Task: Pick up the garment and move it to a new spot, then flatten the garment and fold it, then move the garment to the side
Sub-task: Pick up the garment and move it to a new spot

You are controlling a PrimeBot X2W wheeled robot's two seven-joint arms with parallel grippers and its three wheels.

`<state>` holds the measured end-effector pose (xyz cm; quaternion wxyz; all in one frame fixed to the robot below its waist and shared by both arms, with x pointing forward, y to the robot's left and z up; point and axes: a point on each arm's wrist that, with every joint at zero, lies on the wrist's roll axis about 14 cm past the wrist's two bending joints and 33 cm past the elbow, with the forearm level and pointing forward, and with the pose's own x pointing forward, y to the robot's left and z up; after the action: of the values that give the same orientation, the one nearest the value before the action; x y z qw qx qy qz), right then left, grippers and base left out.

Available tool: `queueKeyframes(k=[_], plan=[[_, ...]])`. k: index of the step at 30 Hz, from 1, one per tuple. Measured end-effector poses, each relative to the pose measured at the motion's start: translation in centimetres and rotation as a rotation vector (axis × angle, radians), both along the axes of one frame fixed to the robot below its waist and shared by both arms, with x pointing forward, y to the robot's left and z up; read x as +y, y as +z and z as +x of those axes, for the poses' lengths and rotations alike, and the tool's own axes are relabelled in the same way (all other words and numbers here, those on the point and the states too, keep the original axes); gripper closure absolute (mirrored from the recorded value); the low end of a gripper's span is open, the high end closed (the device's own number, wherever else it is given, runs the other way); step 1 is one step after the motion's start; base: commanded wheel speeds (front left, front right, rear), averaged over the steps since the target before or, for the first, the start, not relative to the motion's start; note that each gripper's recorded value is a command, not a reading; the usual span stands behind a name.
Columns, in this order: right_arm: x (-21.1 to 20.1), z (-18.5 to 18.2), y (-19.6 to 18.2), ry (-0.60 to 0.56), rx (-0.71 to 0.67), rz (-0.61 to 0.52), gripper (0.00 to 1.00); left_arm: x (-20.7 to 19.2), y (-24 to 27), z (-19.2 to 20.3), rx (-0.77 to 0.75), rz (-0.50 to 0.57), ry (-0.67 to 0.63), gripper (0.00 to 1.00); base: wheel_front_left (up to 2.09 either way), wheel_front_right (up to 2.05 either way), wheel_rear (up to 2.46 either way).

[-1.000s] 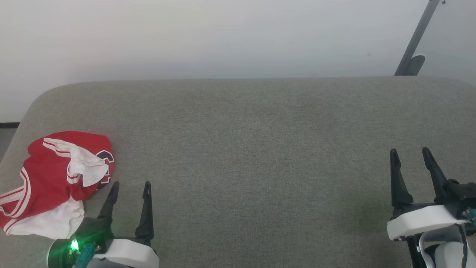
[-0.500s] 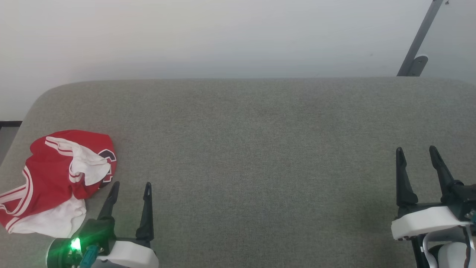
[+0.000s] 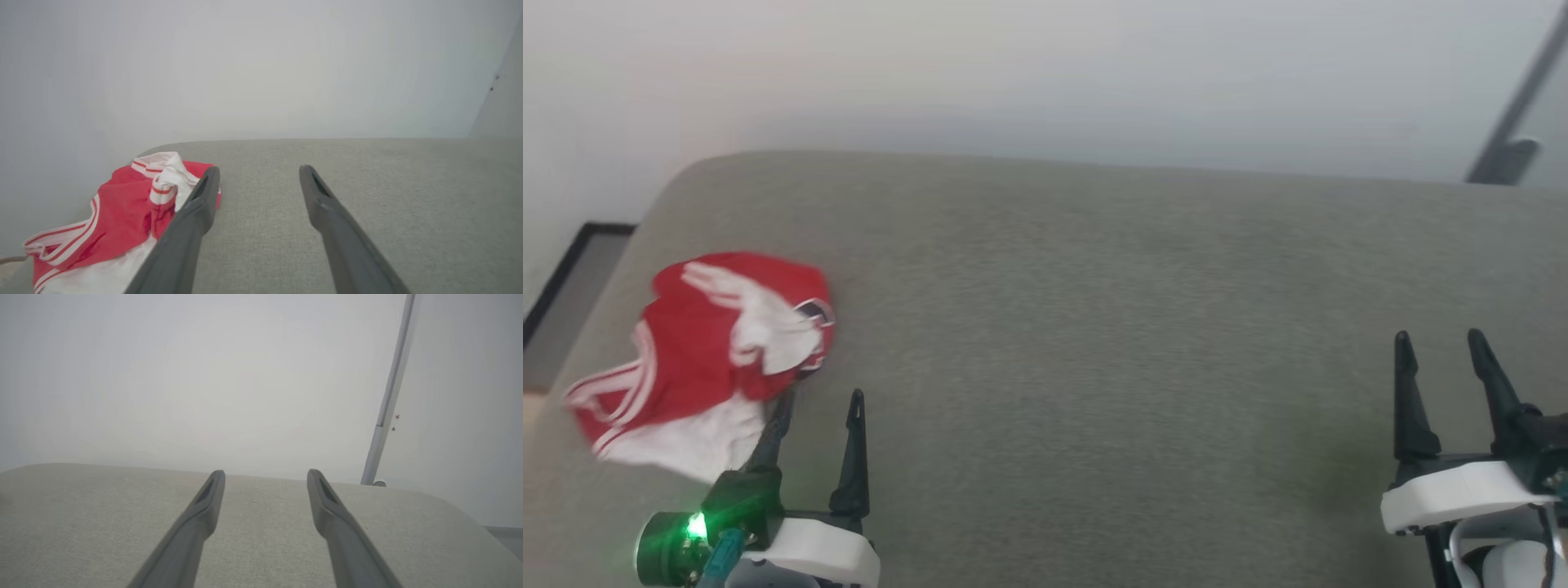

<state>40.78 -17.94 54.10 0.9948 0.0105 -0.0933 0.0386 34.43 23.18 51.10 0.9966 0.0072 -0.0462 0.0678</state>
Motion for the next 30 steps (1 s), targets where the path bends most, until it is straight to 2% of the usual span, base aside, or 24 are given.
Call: queueKeyframes(k=[11, 20, 25, 30], plan=[[9.6, 1.9, -0.8, 0.261, 0.025, 0.005, 0.0, 5.8, -0.7, -6.5, 0.02, -0.005, 0.23, 0.0, 0.0, 0.0, 0.0], [20.6, 1.0, -0.3, 0.559, 0.024, 0.012, 0.0, 10.5, -0.7, -13.9, 0.01, -0.012, 0.477, 0.0, 0.0, 0.0, 0.0], [24.9, 0.3, -1.1, 0.689, 0.054, 0.026, 0.0, 11.6, -0.3, -15.6, -0.003, -0.034, 0.567, 0.0, 0.0, 0.0, 0.0], [26.4, 0.0, -1.3, 0.734, 0.065, 0.035, 0.0, 11.4, -0.3, -15.8, -0.002, -0.043, 0.582, 0.0, 0.0, 0.0, 0.0]])
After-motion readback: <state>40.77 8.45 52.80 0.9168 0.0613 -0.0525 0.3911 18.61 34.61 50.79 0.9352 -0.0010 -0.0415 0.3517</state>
